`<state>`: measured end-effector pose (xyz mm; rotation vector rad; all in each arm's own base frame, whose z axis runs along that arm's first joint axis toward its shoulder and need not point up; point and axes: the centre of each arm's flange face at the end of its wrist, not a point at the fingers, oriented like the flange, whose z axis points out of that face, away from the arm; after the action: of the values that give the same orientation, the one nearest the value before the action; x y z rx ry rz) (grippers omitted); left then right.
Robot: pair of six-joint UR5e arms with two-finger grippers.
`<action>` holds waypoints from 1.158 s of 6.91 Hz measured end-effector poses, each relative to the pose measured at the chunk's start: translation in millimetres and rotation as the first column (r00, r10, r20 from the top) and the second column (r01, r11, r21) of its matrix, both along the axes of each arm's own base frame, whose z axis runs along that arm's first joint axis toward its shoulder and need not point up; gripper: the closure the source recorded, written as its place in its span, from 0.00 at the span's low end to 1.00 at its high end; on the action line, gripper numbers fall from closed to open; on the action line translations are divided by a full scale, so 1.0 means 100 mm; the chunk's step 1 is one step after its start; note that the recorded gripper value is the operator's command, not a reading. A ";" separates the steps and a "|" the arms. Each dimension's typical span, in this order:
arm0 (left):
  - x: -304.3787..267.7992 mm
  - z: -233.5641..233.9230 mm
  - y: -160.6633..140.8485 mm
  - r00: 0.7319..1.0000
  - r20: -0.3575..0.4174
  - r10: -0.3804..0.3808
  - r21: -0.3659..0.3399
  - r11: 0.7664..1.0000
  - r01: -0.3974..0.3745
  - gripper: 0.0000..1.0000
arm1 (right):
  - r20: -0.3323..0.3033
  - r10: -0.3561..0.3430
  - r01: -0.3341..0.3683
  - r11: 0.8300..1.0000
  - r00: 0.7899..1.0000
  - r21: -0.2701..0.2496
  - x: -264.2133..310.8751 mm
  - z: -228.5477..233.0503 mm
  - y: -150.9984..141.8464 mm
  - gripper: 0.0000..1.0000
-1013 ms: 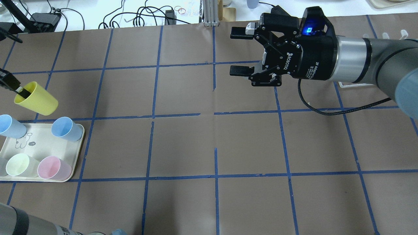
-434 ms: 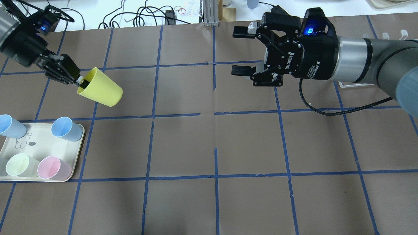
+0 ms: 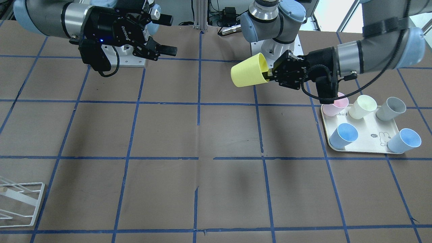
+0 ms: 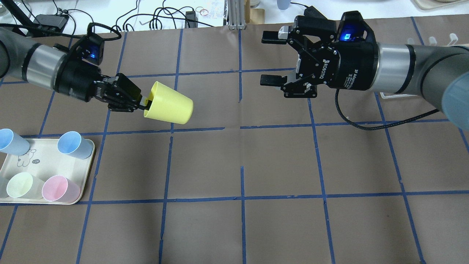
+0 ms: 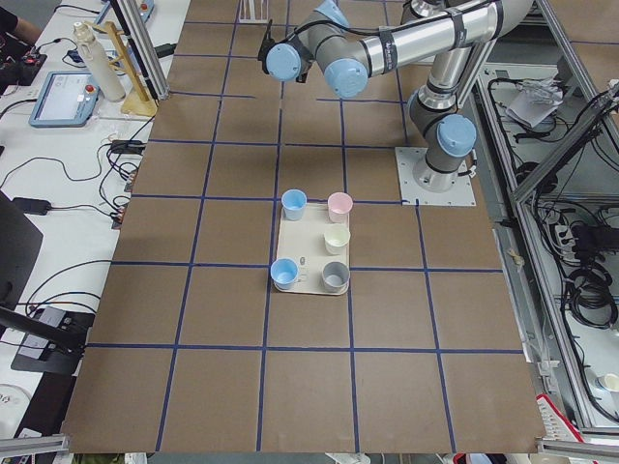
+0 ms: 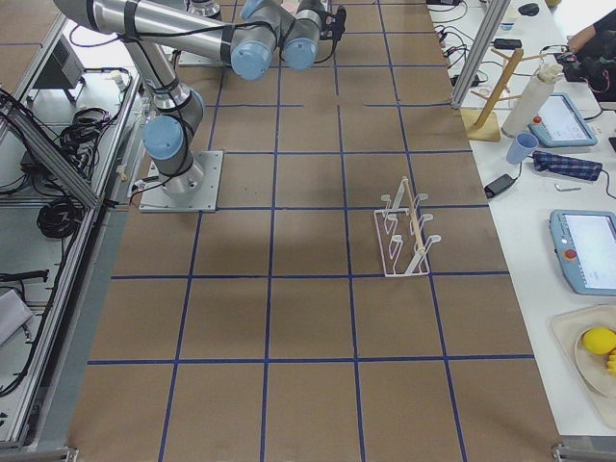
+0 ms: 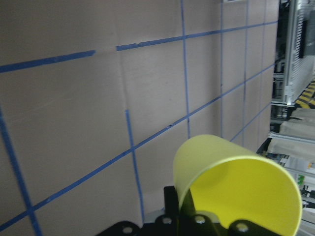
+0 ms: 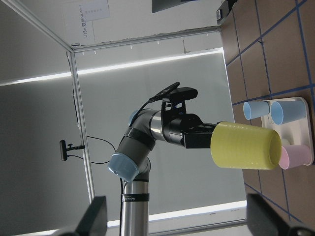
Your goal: Transfer IKEA cup to right arm and place on rack
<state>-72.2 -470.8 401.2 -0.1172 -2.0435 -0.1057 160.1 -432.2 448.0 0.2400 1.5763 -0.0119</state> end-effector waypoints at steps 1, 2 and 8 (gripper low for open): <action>-0.27 -0.03 0.14 0.993 -0.107 0.057 0.002 0.998 -0.057 1.00 | 0.005 -0.002 0.002 1.000 1.000 0.014 -0.01 -0.05 -0.03 0.00; -0.54 -0.01 0.25 0.973 -0.203 0.108 0.011 0.994 -0.108 1.00 | 0.007 -0.004 0.003 1.000 1.000 0.026 -0.01 -0.07 -0.05 0.00; -1.05 -0.17 0.60 0.828 -0.466 0.312 0.128 0.950 -0.286 1.00 | 0.009 -0.009 0.009 0.997 1.000 0.083 -0.06 -0.12 -0.03 0.00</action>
<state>-177.4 -411.1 384.3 0.1978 -1.5318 0.0636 154.3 -434.9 436.4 0.3117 1.5681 0.0475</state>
